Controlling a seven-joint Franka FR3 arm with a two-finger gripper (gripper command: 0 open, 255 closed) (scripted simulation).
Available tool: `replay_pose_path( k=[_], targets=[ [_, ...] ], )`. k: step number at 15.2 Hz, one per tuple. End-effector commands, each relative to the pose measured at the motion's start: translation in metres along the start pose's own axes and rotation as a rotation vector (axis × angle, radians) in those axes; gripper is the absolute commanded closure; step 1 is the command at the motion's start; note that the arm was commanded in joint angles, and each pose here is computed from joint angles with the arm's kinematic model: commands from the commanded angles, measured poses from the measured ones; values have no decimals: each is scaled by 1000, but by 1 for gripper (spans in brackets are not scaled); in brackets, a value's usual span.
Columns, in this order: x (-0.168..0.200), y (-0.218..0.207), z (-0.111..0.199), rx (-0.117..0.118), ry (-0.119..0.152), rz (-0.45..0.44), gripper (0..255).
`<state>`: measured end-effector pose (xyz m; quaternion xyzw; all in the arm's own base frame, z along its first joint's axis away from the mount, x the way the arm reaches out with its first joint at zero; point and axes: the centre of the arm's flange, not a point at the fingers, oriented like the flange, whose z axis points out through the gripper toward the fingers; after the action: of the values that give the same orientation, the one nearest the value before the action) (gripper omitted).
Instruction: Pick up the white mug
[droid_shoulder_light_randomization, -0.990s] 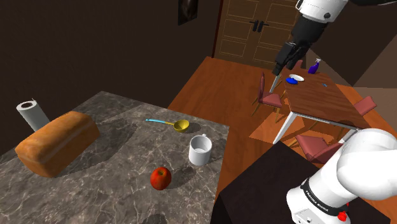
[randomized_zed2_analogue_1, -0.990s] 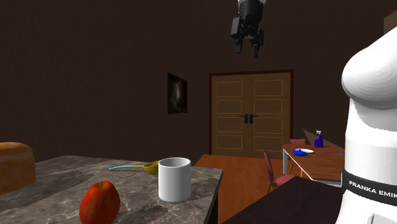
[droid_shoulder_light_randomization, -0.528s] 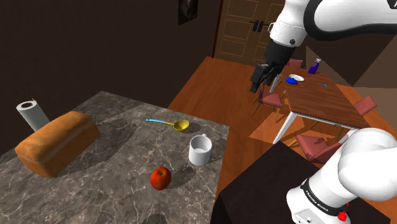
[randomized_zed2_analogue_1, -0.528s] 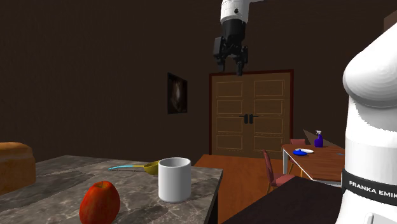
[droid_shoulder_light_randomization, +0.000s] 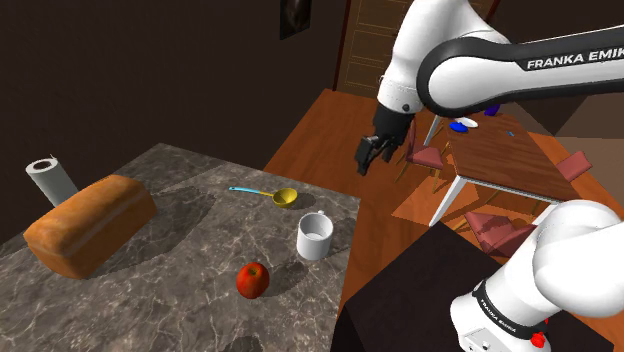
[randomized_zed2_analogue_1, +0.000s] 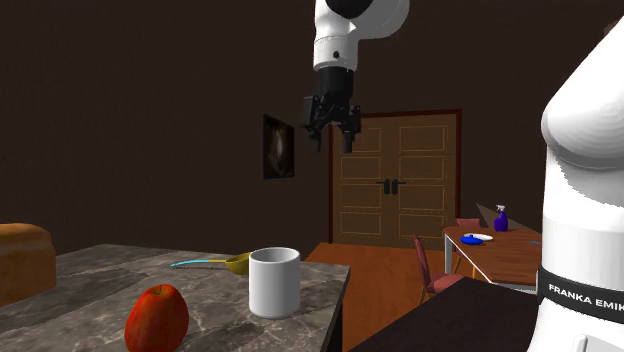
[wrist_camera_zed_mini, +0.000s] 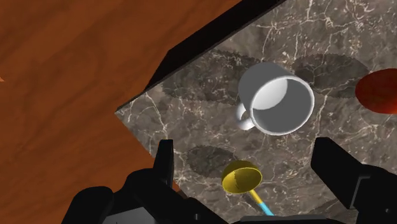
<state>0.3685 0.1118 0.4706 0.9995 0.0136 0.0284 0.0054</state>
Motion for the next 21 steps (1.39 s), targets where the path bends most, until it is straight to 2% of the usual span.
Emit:
replay_pose_path(
  k=[1, 18, 21],
  targets=[
    [5, -17, 22, 1, -7, -5, 0],
    [55, -153, 196, 4, -74, -44, 0],
    [54, -154, 207, 4, -74, -45, 0]
  ],
)
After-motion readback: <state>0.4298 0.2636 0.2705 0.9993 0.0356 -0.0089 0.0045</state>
